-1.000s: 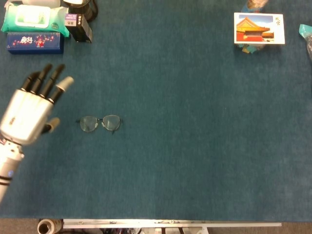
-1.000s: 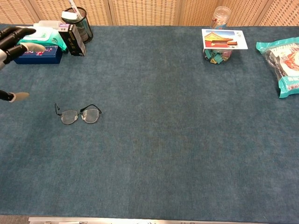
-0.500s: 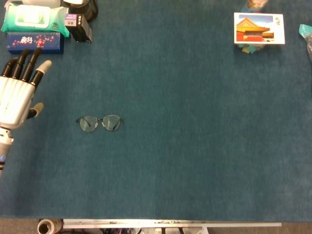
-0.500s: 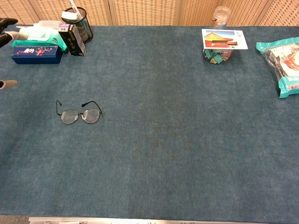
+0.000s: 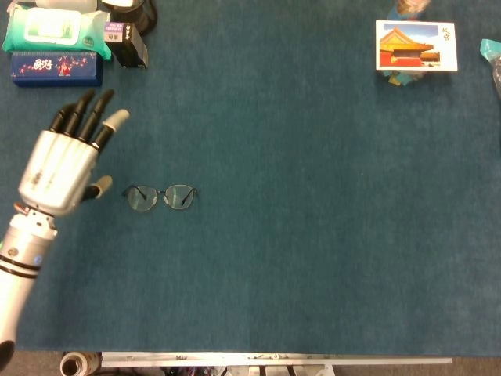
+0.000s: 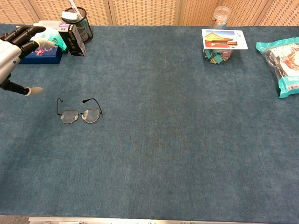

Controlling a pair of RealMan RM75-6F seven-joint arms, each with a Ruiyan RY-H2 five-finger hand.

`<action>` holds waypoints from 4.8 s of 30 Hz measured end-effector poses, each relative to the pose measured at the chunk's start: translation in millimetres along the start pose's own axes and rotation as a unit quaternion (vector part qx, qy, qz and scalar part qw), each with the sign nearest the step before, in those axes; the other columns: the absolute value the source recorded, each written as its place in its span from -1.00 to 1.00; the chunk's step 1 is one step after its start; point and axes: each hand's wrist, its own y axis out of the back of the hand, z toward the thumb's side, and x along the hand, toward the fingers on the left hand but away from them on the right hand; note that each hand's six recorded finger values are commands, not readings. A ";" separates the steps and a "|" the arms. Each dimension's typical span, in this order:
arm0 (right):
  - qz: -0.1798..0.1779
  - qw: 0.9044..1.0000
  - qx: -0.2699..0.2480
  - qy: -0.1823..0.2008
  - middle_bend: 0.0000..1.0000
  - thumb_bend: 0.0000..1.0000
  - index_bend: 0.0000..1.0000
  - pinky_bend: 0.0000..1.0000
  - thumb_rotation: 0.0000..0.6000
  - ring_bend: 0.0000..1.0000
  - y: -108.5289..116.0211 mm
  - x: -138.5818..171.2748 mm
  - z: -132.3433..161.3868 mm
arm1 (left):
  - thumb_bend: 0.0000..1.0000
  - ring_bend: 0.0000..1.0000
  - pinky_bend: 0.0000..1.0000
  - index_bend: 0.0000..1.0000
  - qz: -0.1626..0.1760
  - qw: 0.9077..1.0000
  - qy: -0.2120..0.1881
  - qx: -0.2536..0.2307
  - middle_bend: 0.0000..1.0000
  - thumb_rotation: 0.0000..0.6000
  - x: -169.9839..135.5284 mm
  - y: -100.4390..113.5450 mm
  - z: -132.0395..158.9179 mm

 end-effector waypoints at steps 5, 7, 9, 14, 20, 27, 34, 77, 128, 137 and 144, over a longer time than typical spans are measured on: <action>0.002 1.000 -0.001 0.000 -0.57 -0.91 -0.69 -0.46 1.00 -0.68 -0.1 0.1 0.1 | -1.00 -0.92 -0.64 -0.67 -0.011 1.000 -0.013 -0.006 -0.89 1.00 -7.6 -7.0 11.7; 0.002 1.000 -0.001 0.001 -0.57 -0.91 -0.69 -0.46 1.00 -0.68 -0.3 0.1 0.5 | -1.00 -0.92 -0.64 -0.67 -0.011 1.000 -0.015 -0.007 -0.89 1.00 -7.3 -7.0 13.5; 0.001 1.000 -0.001 0.001 -0.57 -0.91 -0.69 -0.46 1.00 -0.68 0.0 0.1 0.5 | -1.00 -0.92 -0.64 -0.67 -0.011 1.000 -0.016 -0.008 -0.89 1.00 -6.3 -6.4 14.5; 0.000 1.000 -0.002 0.000 -0.57 -0.91 -0.69 -0.46 1.00 -0.68 0.9 0.0 0.0 | -1.00 -0.92 -0.64 -0.67 -0.011 1.000 -0.014 -0.005 -0.89 1.00 -4.8 -5.7 12.4; 0.001 1.000 -0.003 0.000 -0.57 -0.91 -0.69 -0.46 1.00 -0.68 0.4 -0.5 -0.1 | -1.00 -0.92 -0.64 -0.67 -0.009 1.000 -0.004 -0.008 -0.89 1.00 -2.0 -6.6 8.7; 0.000 1.000 -0.003 0.000 -0.57 -0.91 -0.69 -0.46 1.00 -0.68 0.7 -0.3 0.4 | -1.00 -0.92 -0.64 -0.67 -0.011 1.000 -0.009 -0.016 -0.89 1.00 5.3 -12.7 16.1; -0.004 1.000 -0.005 -0.002 -0.57 -0.91 -0.69 -0.46 1.00 -0.68 3.8 -0.5 -1.2 | -1.00 -0.92 -0.64 -0.67 -0.012 0.999 -0.018 -0.027 -0.89 1.00 7.8 -22.0 27.5; -0.008 1.000 -0.010 0.001 -0.57 -0.91 -0.69 -0.46 1.00 -0.68 7.3 -0.9 0.9 | -0.46 -0.92 -0.64 -0.67 -0.008 0.999 -0.029 0.029 -0.89 1.00 10.5 -28.2 29.9; -0.027 0.999 -0.018 -0.001 -0.57 -0.91 -0.69 -0.46 1.00 -0.68 18.4 -0.4 -0.8 | -0.46 -0.92 -0.64 -0.67 -0.050 0.994 -0.085 -0.053 -0.89 1.00 37.5 -80.0 102.7; -0.032 0.999 -0.022 -0.002 -0.57 -0.91 -0.69 -0.46 1.00 -0.68 22.7 0.2 -2.3 | -0.46 -0.92 -0.64 -0.67 -0.063 0.993 -0.087 -0.049 -0.89 1.00 41.4 -91.1 106.8; -0.034 0.999 -0.023 -0.003 -0.57 -0.91 -0.69 -0.46 1.00 -0.68 24.3 0.6 -2.8 | -0.46 -0.92 -0.64 -0.67 -0.071 0.993 -0.084 -0.051 -0.89 1.00 40.9 -98.8 107.2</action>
